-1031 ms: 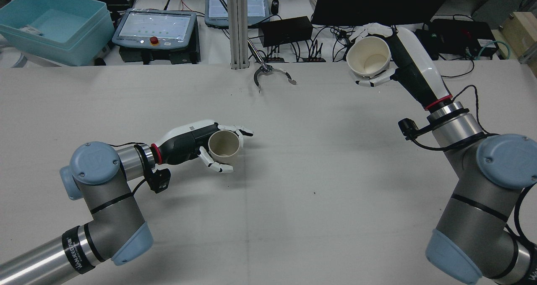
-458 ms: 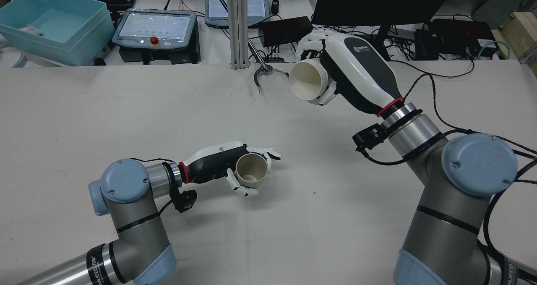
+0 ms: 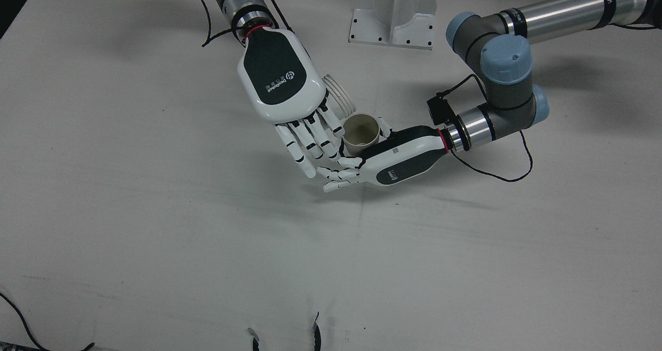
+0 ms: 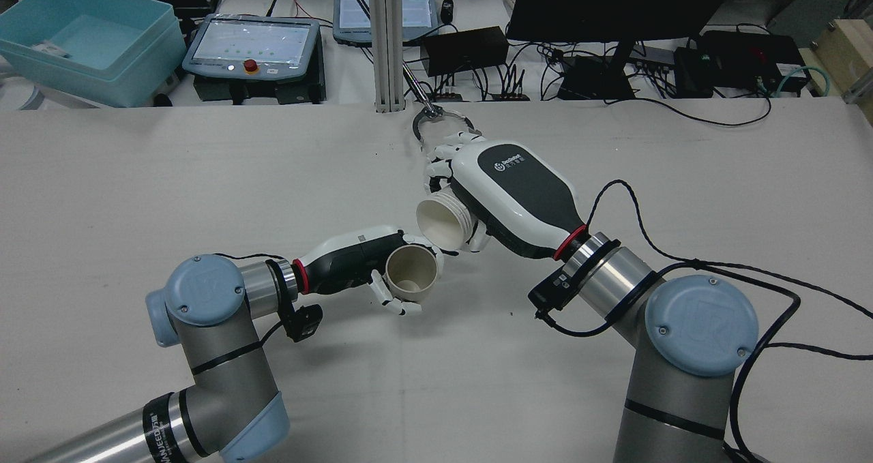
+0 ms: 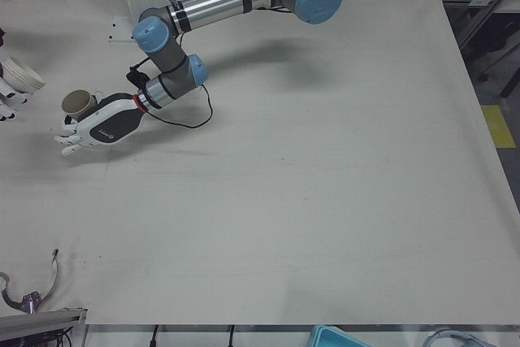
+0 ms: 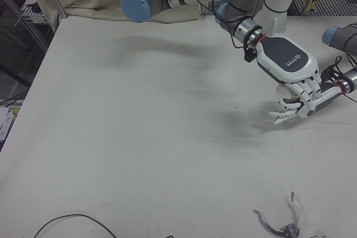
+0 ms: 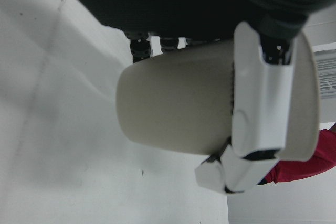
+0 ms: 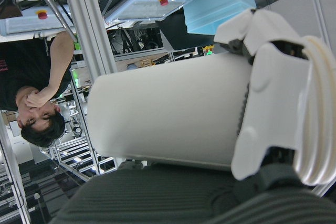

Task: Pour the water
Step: 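Tilt the white cup over the beige cup's mouth with the right hand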

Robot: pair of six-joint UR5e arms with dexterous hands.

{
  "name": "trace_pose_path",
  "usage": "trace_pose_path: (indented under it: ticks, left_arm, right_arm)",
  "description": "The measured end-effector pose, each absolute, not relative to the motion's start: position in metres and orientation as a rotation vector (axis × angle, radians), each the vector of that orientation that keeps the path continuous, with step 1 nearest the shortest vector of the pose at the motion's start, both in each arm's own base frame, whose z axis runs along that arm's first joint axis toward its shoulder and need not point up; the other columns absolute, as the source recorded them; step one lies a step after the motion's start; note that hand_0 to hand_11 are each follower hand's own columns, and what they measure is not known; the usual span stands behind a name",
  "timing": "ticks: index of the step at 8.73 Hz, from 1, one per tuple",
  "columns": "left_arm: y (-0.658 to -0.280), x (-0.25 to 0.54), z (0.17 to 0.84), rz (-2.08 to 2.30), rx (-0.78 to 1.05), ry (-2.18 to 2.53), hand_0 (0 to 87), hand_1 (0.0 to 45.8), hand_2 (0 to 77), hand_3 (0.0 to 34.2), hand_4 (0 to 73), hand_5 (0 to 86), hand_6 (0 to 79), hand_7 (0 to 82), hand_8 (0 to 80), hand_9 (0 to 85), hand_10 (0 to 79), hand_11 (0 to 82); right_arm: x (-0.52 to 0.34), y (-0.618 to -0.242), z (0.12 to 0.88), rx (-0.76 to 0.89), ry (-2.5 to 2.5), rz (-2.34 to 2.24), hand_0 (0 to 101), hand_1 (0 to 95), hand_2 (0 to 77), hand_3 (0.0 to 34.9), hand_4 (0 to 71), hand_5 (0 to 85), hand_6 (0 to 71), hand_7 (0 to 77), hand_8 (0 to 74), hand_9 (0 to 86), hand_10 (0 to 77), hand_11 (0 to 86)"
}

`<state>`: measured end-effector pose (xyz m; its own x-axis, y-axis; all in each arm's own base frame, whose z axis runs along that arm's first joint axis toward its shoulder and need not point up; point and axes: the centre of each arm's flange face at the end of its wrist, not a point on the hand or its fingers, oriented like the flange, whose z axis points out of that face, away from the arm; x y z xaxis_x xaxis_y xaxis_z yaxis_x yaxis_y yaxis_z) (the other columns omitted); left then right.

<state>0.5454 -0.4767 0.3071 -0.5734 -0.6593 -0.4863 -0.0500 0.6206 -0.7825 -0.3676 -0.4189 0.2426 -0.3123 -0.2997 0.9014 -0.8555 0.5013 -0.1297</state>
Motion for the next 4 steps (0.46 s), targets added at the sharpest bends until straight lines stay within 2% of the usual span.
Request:
trace_pose_path:
  ticks: [2, 4]
  left_arm:
    - [-0.480, 0.544, 0.301, -0.947, -0.555, 2.035, 63.6, 23.5, 36.5, 0.0, 34.9, 51.3, 8.2, 24.0, 3.3, 5.5, 10.9, 19.1]
    - [-0.508, 0.516, 0.300, -0.963, -0.518, 2.047, 63.4, 23.5, 36.5, 0.0, 34.9, 51.3, 7.1, 22.9, 3.3, 5.5, 10.9, 19.1]
  right_arm:
    - [-0.364, -0.419, 0.244, 0.963, -1.835, 0.781, 65, 12.0, 47.5, 0.0, 25.1, 51.3, 31.6, 34.4, 31.6, 43.1, 10.4, 19.1]
    - [-0.324, -0.448, 0.246, 0.973, -1.869, 0.932, 60, 11.5, 48.0, 0.0, 24.5, 51.3, 31.6, 33.8, 32.7, 44.2, 12.5, 20.7]
